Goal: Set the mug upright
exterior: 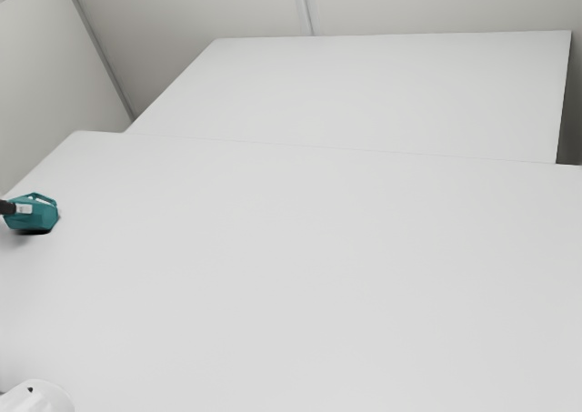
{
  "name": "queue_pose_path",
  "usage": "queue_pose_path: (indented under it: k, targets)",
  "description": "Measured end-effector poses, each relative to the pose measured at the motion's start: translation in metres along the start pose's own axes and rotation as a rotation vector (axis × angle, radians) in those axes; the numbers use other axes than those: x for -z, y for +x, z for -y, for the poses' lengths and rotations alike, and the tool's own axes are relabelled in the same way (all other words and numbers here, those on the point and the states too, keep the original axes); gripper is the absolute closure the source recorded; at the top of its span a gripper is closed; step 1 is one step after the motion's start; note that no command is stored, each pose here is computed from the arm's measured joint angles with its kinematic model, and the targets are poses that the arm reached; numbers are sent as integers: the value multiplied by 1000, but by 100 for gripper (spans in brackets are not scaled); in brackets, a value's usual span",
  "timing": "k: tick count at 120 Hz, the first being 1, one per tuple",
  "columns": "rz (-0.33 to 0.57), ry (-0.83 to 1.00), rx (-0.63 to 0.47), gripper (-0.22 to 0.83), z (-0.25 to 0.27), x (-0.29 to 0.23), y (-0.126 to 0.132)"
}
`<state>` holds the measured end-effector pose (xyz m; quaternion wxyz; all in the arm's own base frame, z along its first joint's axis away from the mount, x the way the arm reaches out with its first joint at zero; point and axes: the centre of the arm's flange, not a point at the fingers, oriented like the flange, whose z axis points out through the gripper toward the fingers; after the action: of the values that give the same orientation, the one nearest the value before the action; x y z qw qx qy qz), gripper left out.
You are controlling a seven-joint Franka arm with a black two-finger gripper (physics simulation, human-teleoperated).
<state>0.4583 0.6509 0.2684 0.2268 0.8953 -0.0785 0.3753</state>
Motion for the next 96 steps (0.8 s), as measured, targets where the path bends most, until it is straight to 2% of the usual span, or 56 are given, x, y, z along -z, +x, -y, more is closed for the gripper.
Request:
queue_pose_path:
  k: [58, 78, 96]
  targets:
    - [-52, -115, 67, 1, -8, -14, -5]
    - [-63, -133, 77, 12, -10, -16, -4]
    - [-69, -141, 85, 27, -10, -16, -3]
